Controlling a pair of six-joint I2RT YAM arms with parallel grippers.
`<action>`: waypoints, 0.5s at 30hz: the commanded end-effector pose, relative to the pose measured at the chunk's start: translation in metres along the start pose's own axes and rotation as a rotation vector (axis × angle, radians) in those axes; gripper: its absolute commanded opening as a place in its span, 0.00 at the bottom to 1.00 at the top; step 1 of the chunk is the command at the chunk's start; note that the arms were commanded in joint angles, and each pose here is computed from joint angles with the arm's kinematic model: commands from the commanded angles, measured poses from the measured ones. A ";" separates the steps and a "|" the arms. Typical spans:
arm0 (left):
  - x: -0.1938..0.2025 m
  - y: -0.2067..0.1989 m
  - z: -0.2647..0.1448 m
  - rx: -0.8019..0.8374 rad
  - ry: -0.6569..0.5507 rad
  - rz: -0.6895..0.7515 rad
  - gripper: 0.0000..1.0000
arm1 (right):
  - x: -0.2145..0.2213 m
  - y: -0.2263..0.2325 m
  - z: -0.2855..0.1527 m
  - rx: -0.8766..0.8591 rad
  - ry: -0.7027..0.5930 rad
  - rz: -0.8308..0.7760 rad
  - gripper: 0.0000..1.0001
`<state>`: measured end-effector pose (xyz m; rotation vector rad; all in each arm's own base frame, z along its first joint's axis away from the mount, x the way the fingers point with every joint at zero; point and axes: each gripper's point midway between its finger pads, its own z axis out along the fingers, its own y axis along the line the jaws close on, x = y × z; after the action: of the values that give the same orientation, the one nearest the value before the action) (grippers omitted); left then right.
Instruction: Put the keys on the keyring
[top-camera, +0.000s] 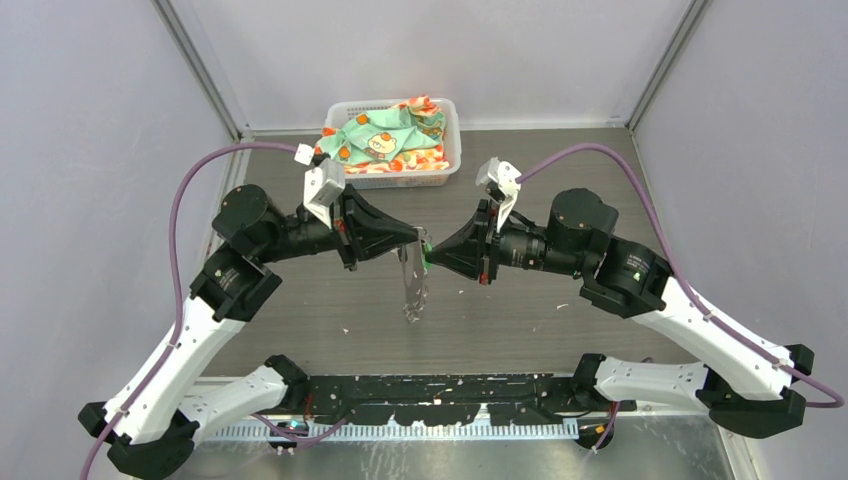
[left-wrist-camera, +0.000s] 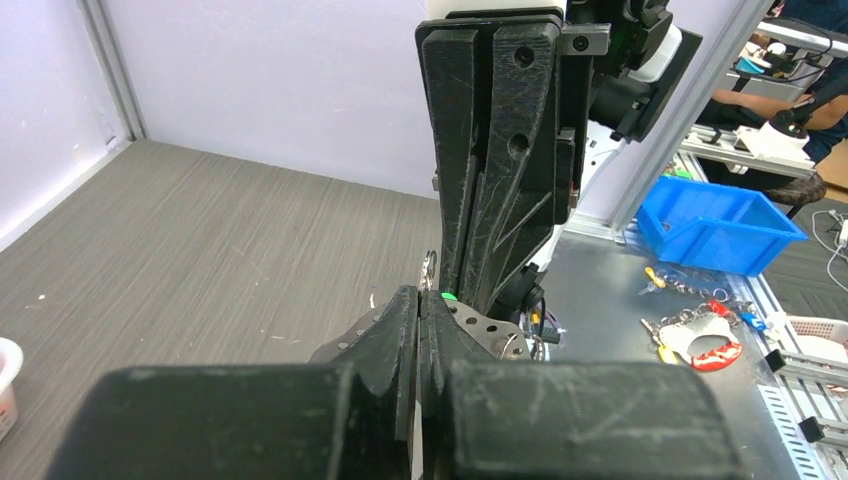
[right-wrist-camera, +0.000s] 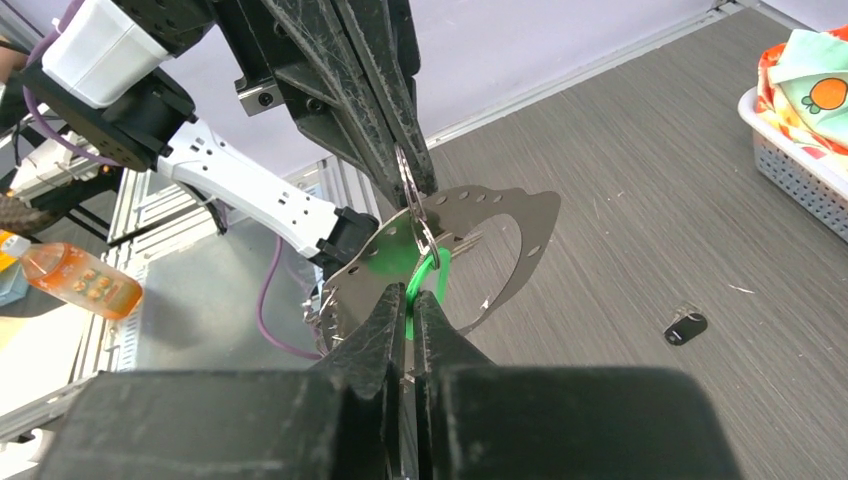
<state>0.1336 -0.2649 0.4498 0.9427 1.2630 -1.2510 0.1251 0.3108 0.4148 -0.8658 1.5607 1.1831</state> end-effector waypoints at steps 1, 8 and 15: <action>-0.023 -0.006 -0.004 -0.004 -0.070 0.090 0.00 | 0.002 0.012 -0.005 -0.051 0.044 0.013 0.03; -0.021 -0.011 -0.004 0.034 -0.054 0.094 0.00 | 0.000 0.010 -0.012 -0.024 0.097 -0.011 0.25; -0.011 -0.026 -0.006 0.123 -0.014 0.088 0.00 | -0.050 0.016 -0.032 0.008 -0.021 -0.131 0.58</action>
<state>0.1261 -0.2656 0.4455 0.9999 1.2467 -1.2622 0.1182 0.2990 0.4244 -0.9529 1.6196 1.1216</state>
